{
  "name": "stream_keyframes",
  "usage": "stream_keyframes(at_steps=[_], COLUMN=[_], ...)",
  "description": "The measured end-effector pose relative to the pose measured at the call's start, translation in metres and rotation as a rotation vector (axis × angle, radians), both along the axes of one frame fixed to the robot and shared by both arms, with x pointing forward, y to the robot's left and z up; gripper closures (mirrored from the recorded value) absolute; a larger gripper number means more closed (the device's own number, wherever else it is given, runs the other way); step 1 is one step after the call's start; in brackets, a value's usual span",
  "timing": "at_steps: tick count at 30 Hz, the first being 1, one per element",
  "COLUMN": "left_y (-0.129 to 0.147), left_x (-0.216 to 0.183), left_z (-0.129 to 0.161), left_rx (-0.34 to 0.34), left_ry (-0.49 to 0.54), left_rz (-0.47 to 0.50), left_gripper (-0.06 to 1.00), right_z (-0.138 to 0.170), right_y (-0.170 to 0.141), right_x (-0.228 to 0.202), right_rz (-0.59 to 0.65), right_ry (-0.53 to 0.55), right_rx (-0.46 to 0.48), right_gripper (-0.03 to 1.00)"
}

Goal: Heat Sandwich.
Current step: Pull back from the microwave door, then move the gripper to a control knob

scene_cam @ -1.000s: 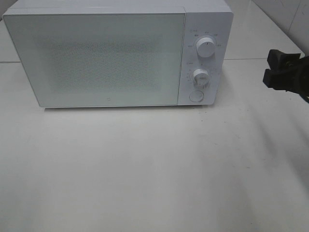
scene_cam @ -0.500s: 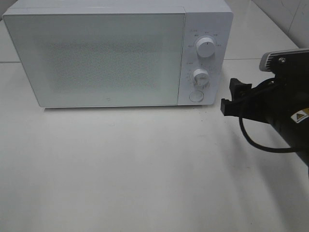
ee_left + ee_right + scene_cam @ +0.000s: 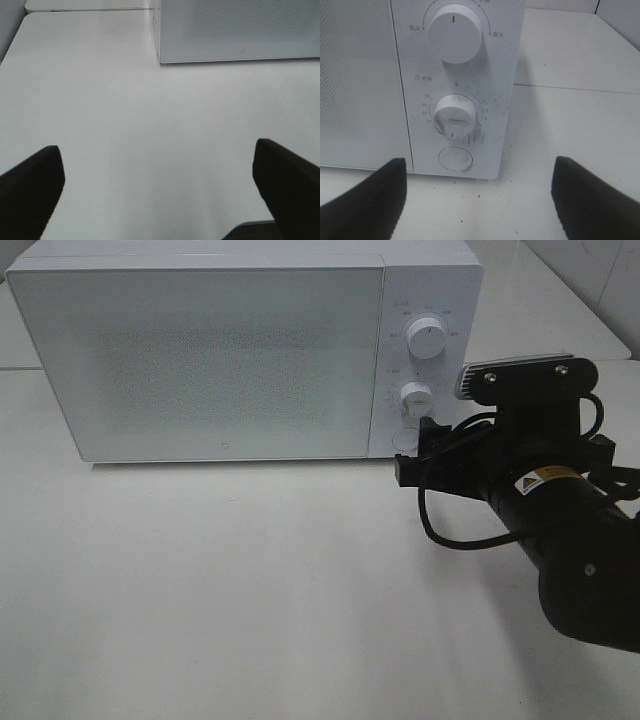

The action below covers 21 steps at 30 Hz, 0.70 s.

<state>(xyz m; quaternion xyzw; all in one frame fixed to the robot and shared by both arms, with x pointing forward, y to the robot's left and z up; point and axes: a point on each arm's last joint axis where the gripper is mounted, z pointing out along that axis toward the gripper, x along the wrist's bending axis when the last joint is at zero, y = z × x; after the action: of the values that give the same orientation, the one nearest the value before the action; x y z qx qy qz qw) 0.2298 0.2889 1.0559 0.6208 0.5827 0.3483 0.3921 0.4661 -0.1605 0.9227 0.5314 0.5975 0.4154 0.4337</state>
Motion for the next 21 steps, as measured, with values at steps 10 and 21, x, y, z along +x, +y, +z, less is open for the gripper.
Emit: stream_keyframes(at_steps=[10, 21], left_y=[0.000, 0.000], left_x=[0.000, 0.000], left_z=[0.000, 0.000], left_rx=[0.000, 0.000], left_ry=[0.000, 0.000], left_rz=[0.000, 0.000], left_gripper=[-0.02, -0.02], right_z=[-0.008, -0.021], right_y=[0.001, 0.017], right_x=[0.004, 0.037], right_rz=[-0.038, -0.044], right_ry=[-0.004, -0.006], right_rx=[0.030, 0.042], right_gripper=[0.20, 0.20])
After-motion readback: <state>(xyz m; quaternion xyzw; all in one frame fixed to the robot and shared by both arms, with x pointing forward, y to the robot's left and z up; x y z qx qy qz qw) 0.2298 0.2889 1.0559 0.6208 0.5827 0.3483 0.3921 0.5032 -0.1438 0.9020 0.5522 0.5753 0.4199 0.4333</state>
